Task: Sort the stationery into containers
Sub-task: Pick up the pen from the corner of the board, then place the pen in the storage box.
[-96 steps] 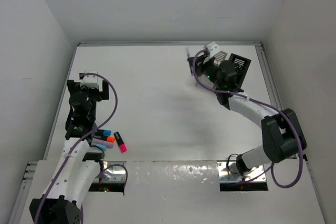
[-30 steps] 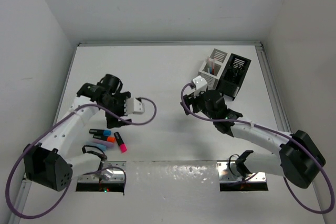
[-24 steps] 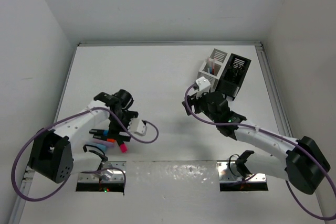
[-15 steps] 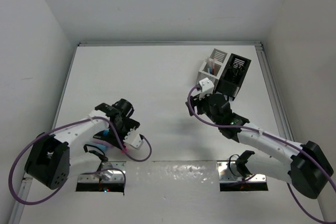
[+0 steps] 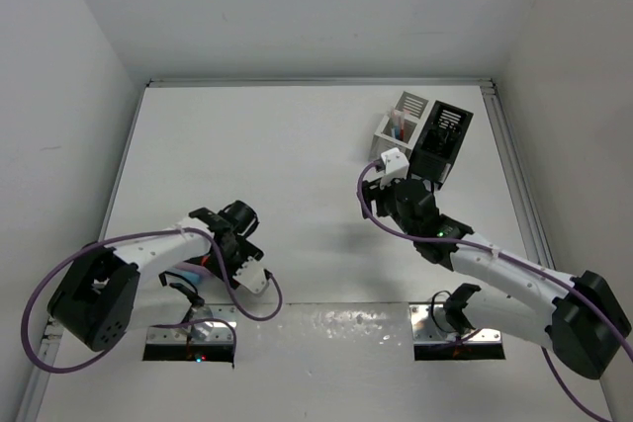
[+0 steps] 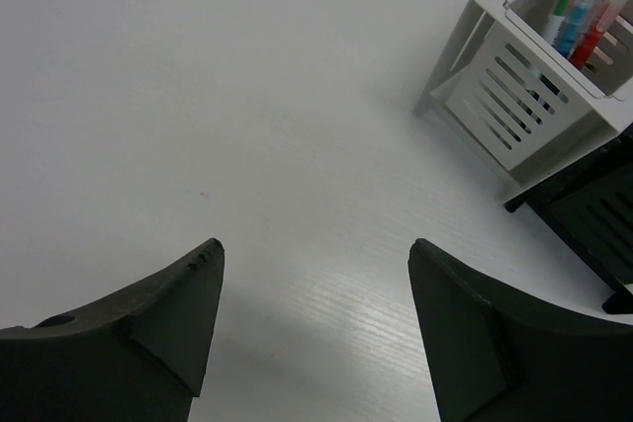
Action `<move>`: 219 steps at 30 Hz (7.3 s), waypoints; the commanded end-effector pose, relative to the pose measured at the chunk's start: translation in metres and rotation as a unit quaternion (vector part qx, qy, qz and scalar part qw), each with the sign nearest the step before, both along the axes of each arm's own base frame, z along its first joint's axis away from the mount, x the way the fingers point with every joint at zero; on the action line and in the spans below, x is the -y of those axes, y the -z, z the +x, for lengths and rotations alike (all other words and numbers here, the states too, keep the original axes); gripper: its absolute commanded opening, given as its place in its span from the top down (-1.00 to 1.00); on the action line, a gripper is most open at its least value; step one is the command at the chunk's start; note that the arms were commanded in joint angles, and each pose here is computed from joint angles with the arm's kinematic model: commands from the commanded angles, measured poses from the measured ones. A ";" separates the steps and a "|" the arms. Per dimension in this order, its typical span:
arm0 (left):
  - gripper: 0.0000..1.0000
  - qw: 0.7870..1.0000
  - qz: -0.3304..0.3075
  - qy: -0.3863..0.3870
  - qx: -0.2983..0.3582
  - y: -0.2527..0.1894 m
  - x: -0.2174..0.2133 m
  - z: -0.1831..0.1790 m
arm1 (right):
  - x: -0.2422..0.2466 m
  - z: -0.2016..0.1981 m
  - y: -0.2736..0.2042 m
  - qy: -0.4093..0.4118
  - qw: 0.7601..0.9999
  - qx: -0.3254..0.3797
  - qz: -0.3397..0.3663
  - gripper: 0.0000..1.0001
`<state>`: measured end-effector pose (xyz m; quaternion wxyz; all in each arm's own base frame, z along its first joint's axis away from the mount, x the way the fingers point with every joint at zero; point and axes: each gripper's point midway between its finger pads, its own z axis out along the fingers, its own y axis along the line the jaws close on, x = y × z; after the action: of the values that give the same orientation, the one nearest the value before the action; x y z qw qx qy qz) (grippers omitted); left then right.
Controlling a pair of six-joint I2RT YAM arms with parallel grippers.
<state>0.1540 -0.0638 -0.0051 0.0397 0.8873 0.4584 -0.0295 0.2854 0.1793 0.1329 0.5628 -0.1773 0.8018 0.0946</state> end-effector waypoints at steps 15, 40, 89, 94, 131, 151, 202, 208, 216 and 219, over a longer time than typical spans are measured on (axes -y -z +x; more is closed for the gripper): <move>1.00 0.946 -0.225 -0.226 0.051 -0.071 0.109 0.107 | 0.039 0.018 -0.052 0.093 0.995 0.017 0.041 -0.57; 1.00 0.721 -0.596 -0.346 0.071 -0.315 0.245 0.181 | -0.024 0.063 -0.206 -0.027 0.957 -0.066 0.280 -0.22; 1.00 0.718 -0.602 -0.347 0.053 -0.311 0.246 0.162 | -0.095 0.072 -0.187 -0.099 0.982 0.002 0.158 0.07; 1.00 0.713 -0.604 -0.353 0.058 -0.313 0.245 0.165 | -0.095 0.073 -0.178 -0.097 0.983 -0.009 0.155 0.73; -0.99 0.653 -0.614 -0.434 0.095 -0.304 0.191 0.187 | 0.118 0.198 -0.097 0.210 0.877 -0.223 0.370 1.00; -0.99 0.659 -0.604 -0.441 0.082 -0.306 0.197 0.189 | 0.130 0.193 -0.075 0.239 0.862 -0.213 0.393 1.00; -0.99 0.671 -0.574 -0.459 0.099 -0.303 0.177 0.187 | 0.155 0.209 -0.095 0.255 0.878 -0.170 0.367 1.00; -0.99 0.668 -0.573 -0.465 0.097 -0.300 0.175 0.186 | 0.171 0.205 -0.099 0.274 0.881 -0.153 0.353 1.00; -0.99 0.667 -0.576 -0.463 0.098 -0.302 0.175 0.186 | 0.171 0.200 -0.097 0.276 0.881 -0.153 0.351 1.00; -0.99 0.667 -0.577 -0.462 0.097 -0.303 0.176 0.186 | 0.171 0.199 -0.096 0.276 0.882 -0.154 0.351 1.00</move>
<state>0.3398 -0.2441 0.2745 0.5661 0.3730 0.7135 -0.1773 0.4853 0.0116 0.2023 0.4265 0.2903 0.8234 0.2364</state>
